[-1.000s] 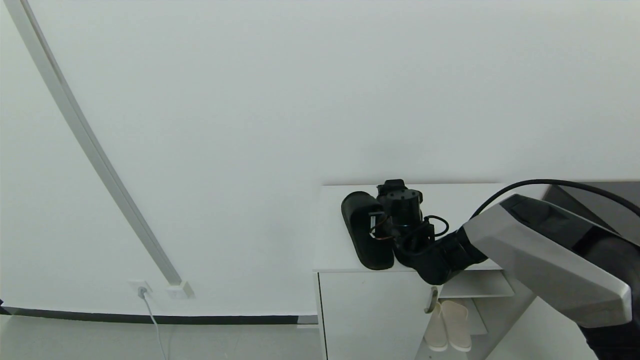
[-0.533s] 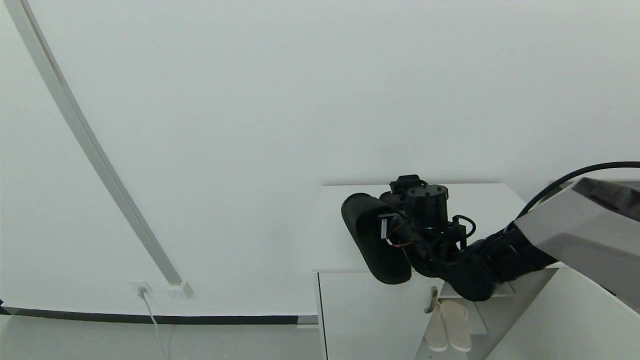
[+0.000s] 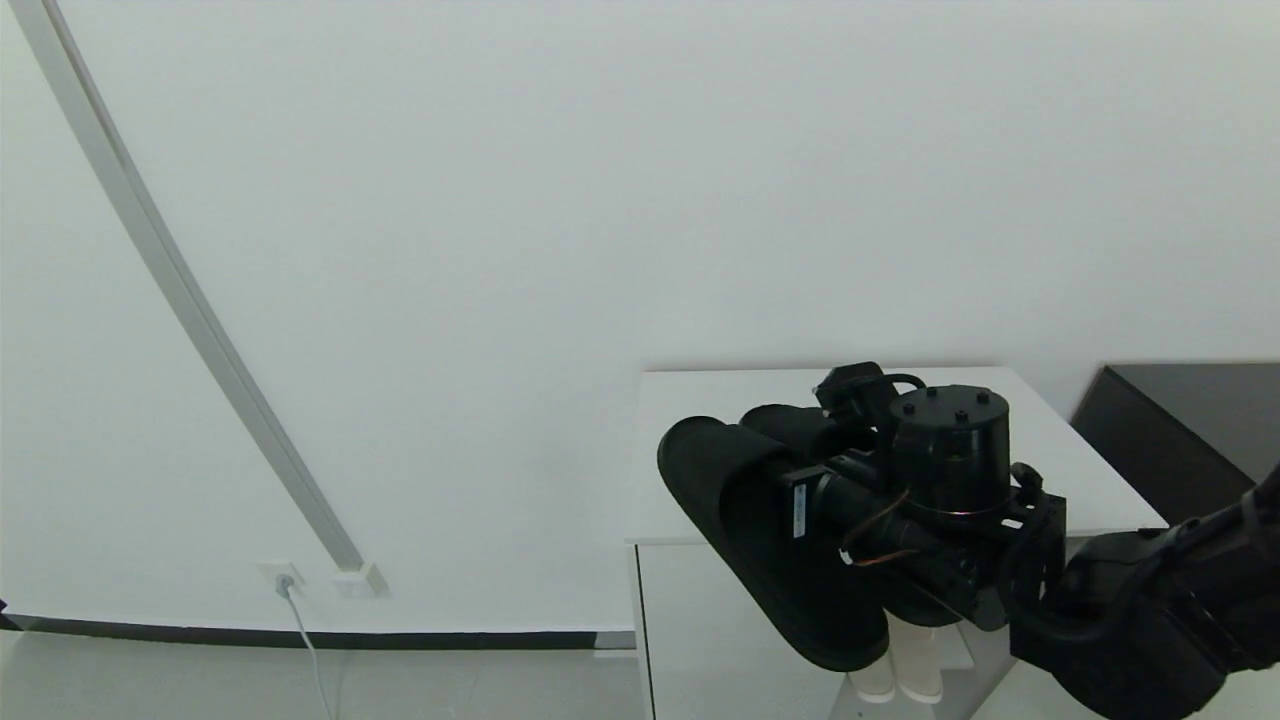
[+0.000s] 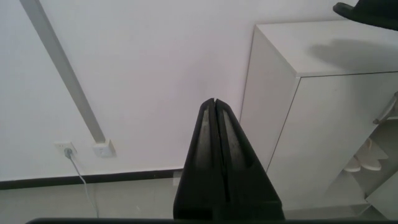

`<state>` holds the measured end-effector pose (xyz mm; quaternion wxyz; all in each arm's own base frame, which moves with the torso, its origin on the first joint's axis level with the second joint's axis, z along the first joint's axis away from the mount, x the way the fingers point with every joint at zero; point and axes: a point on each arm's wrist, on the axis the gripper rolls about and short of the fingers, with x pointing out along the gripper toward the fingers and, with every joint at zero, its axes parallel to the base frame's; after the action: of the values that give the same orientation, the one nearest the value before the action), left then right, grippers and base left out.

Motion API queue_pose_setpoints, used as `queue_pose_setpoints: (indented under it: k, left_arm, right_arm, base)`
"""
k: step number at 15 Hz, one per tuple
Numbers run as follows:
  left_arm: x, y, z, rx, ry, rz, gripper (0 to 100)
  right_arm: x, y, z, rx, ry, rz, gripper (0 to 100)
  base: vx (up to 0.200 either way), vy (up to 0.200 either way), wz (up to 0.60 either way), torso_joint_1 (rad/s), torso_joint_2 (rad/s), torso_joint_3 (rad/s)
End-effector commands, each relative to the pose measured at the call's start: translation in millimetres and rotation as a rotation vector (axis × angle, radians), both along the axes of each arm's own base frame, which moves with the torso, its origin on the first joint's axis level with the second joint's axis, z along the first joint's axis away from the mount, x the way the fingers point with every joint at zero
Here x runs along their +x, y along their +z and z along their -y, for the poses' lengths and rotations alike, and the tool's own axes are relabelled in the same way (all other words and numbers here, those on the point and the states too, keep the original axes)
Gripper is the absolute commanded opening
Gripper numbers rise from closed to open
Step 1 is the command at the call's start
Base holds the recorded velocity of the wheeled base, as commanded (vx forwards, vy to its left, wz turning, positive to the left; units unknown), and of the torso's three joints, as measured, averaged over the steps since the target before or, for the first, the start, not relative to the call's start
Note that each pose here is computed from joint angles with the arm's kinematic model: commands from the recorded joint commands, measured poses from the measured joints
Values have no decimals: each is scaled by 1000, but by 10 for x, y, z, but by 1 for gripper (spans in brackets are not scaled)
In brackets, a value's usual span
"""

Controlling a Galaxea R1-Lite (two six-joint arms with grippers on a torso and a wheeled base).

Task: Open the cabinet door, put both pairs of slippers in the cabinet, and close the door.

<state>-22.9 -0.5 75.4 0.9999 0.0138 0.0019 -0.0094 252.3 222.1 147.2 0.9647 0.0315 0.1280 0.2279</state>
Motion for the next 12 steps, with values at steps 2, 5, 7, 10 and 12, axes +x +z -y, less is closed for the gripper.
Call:
queue_pose_setpoints:
  k: [2, 5, 7, 10, 12]
  left_arm:
    - [0, -1, 0, 0, -1, -1, 0]
    - [0, -1, 0, 0, 0, -1, 0]
    - [-1, 3, 0, -2, 0, 1, 0]
    - [0, 4, 0, -12, 0, -1, 0]
    - [-1, 3, 0, -15, 2, 1, 0]
  right_arm:
    - [-64, 34, 15, 3, 8, 5, 0]
    - [-74, 23, -9, -1, 10, 5, 0]
    - [-95, 13, -16, -6, 15, 2, 0]
    - [-128, 11, -12, -8, 20, 0, 0]
    - [-136, -17, -5, -17, 22, -7, 0]
  base:
    - [0, 0, 0, 0, 0, 0]
    - [0, 0, 0, 0, 0, 0]
    - [-100, 0, 0, -1, -1, 1]
    - [-200, 0, 0, 14, 4, 2]
    - [-200, 0, 0, -12, 5, 2]
